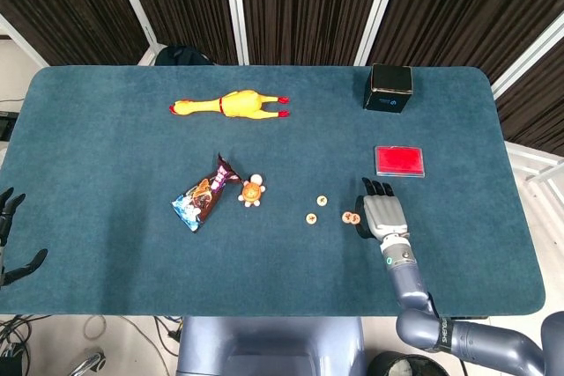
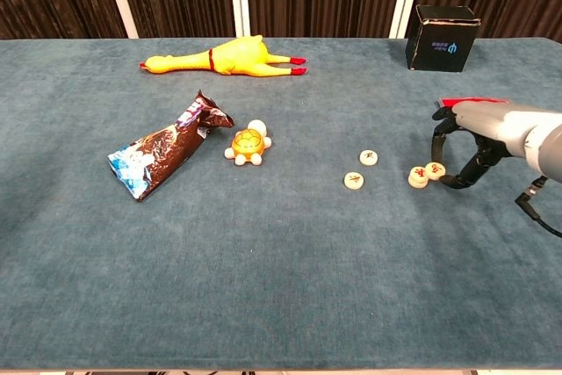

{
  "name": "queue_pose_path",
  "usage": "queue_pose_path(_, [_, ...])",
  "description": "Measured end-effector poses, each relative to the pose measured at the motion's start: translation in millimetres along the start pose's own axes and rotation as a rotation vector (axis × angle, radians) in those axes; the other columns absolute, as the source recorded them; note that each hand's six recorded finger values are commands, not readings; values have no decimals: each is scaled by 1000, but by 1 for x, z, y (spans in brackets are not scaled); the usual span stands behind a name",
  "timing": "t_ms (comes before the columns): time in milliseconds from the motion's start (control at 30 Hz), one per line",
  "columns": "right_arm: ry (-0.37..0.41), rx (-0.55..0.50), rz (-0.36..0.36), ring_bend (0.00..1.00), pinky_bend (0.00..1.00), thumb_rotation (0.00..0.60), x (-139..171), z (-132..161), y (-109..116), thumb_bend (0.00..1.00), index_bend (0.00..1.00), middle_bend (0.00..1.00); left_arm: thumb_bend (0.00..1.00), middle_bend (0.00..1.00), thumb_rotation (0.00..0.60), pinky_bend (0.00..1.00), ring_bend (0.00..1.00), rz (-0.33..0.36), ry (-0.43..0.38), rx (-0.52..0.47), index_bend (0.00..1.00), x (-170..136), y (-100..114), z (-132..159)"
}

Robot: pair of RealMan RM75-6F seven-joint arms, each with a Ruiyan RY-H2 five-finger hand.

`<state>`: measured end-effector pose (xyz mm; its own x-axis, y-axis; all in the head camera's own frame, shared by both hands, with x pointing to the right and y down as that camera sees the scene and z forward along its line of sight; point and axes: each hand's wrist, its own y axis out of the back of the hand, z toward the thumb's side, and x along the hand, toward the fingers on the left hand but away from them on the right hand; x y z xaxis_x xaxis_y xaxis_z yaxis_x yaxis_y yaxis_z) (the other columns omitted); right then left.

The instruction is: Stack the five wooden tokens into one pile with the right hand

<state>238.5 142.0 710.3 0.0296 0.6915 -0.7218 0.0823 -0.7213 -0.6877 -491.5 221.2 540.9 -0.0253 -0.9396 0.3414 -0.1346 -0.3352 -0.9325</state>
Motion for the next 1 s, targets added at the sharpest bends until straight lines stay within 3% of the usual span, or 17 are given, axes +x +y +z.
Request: queue_pose_path(1000, [1, 17, 0, 28, 0, 600, -8, 12, -2, 428, 516, 42, 206, 0, 600, 6, 0, -3, 1, 0, 110, 0, 0, 0])
